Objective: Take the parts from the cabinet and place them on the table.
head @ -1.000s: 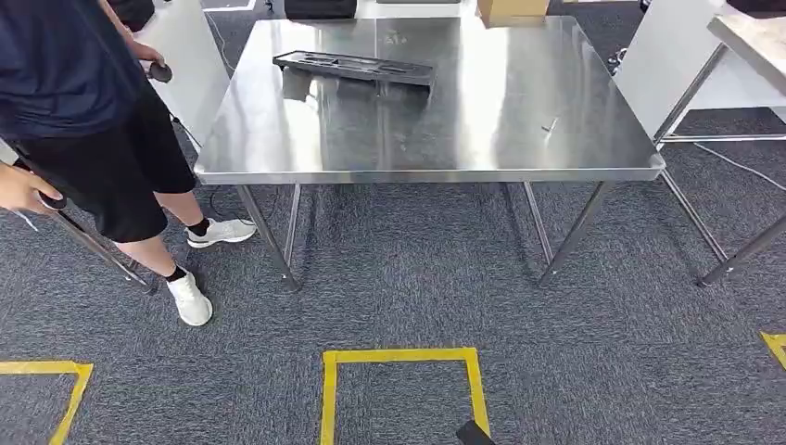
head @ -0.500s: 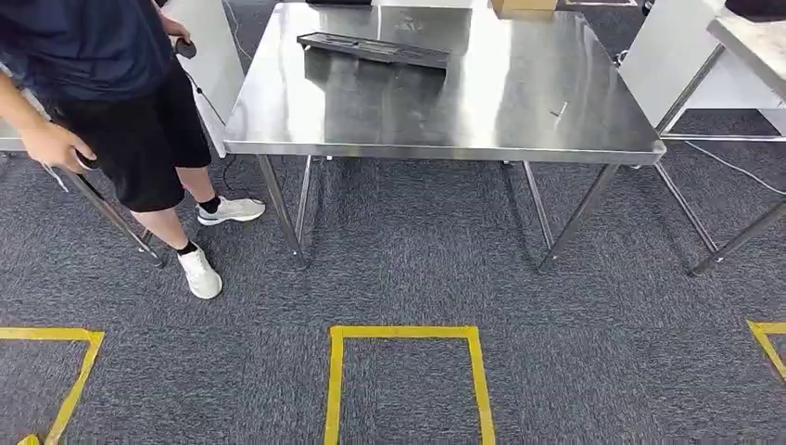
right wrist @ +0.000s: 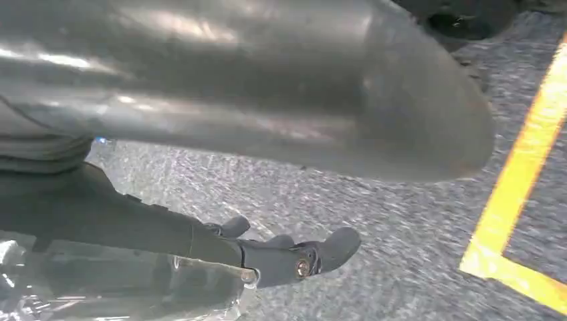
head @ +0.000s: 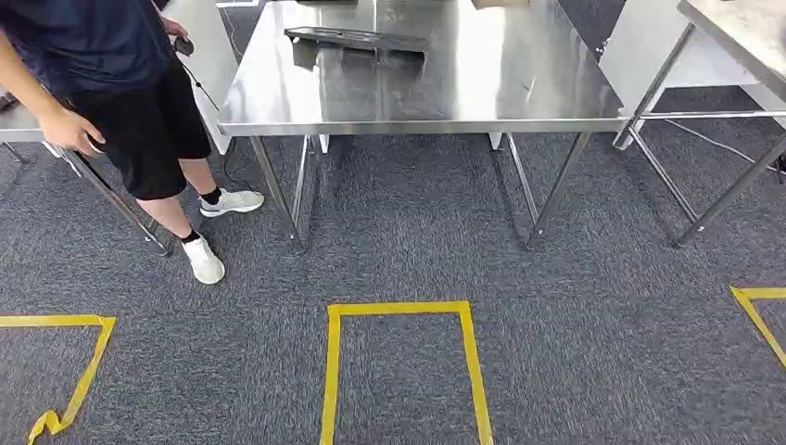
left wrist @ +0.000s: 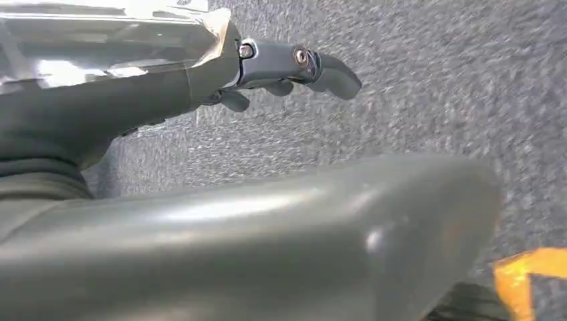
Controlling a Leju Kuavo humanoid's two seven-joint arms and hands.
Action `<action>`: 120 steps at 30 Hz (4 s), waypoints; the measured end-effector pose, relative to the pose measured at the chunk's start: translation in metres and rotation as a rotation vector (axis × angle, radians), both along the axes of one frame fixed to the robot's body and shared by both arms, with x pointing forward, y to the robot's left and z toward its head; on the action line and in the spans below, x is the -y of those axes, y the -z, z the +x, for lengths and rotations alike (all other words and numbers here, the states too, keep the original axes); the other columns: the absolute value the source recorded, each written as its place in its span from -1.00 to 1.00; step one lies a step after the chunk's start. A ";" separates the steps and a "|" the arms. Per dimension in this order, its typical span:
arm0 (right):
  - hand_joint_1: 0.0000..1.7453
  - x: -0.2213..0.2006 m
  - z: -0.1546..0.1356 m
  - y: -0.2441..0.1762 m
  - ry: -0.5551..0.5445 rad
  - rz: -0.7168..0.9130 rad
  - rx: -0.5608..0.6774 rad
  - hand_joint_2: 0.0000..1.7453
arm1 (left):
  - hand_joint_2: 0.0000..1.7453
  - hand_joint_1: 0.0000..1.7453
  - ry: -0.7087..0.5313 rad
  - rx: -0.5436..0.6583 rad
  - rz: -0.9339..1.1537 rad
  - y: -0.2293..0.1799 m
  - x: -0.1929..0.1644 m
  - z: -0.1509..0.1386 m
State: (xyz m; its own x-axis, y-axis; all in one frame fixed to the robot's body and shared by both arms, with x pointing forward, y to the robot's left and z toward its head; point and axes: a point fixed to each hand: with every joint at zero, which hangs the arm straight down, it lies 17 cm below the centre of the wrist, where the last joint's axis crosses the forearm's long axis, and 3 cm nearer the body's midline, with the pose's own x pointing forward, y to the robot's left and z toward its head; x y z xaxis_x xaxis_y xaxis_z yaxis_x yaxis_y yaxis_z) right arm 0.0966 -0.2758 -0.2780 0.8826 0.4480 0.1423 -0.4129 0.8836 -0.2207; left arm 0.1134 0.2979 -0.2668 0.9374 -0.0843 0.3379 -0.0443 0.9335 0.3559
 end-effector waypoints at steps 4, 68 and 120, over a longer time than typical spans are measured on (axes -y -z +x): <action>-1.00 -0.001 -0.001 0.000 -0.003 -0.001 0.000 -1.00 | -1.00 -1.00 0.000 -0.003 0.001 0.000 0.000 0.000; -1.00 -0.003 -0.015 0.002 -0.120 -0.044 -0.018 1.00 | -1.00 -1.00 0.015 0.000 0.020 0.000 -0.006 -0.003; -1.00 -0.028 0.056 -0.013 -0.476 -0.089 0.027 1.00 | -1.00 -1.00 -0.035 -0.023 -0.021 0.003 0.000 -0.011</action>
